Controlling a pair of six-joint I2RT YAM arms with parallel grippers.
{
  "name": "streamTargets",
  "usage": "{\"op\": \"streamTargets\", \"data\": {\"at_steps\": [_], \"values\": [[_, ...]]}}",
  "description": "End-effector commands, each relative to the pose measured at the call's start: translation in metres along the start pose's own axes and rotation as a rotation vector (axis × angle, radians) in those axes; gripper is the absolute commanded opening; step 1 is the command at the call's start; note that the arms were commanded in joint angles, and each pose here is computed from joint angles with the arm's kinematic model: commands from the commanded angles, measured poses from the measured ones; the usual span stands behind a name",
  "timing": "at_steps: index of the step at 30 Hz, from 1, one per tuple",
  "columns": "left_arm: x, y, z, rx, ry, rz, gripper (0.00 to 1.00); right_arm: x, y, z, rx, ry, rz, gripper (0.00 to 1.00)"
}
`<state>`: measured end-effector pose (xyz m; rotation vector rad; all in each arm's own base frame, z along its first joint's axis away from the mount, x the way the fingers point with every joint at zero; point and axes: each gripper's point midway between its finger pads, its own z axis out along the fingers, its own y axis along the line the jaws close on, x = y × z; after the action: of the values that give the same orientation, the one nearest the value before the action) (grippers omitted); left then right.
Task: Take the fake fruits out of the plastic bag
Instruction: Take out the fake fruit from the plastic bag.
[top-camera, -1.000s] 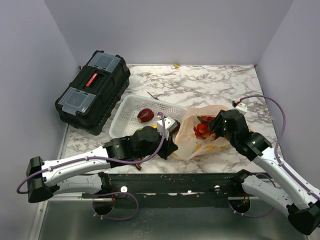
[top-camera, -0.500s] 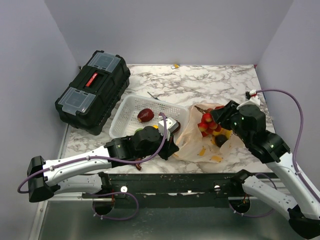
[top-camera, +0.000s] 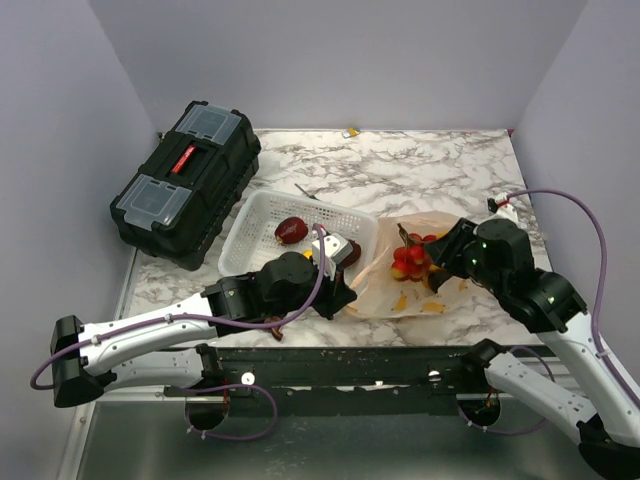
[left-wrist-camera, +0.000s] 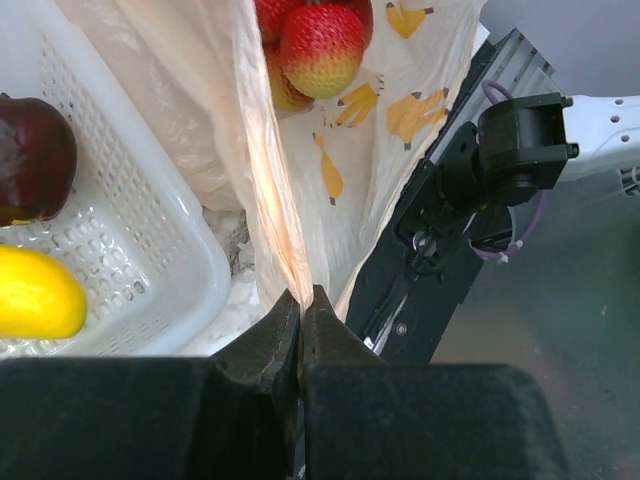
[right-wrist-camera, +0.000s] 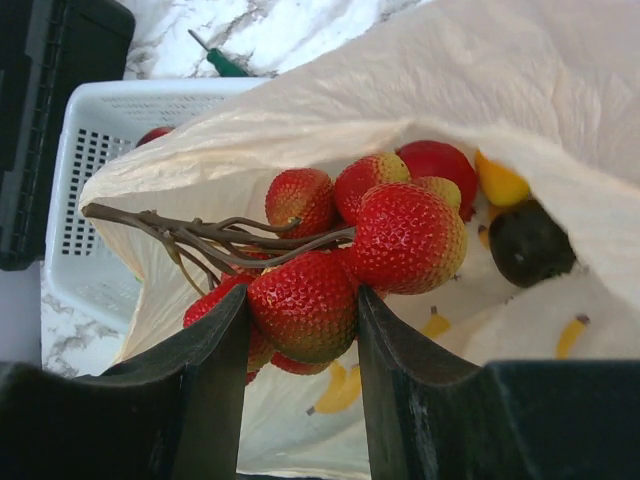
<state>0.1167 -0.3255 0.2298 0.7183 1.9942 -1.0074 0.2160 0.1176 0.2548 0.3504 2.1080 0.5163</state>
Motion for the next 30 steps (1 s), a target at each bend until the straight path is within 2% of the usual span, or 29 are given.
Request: {"op": "streamTargets", "data": {"at_steps": [1,5,12,17,21,24,30], "values": [[-0.014,-0.002,-0.005,0.006,-0.045,0.010,0.00,0.010,-0.016,-0.017,0.029,0.028,0.015,0.01],[-0.009,-0.004,-0.002,0.016,-0.027,0.007,0.00,0.001,-0.011,-0.026,0.018,0.016,0.020,0.01],[-0.006,-0.010,0.000,0.049,-0.006,0.006,0.02,-0.030,0.032,-0.035,-0.105,-0.013,0.041,0.01],[-0.007,-0.016,-0.009,0.084,-0.001,0.030,0.36,-0.049,0.065,-0.027,-0.174,-0.009,0.037,0.01],[-0.016,-0.015,-0.021,0.080,-0.026,0.073,0.58,-0.070,0.099,-0.020,-0.251,-0.023,0.025,0.01],[-0.027,-0.011,-0.030,0.051,-0.057,0.117,0.71,-0.089,0.124,-0.020,-0.310,-0.041,0.016,0.01],[-0.050,-0.010,-0.052,0.036,-0.125,0.201,0.87,-0.110,0.164,-0.027,-0.436,-0.047,-0.006,0.01]]}}
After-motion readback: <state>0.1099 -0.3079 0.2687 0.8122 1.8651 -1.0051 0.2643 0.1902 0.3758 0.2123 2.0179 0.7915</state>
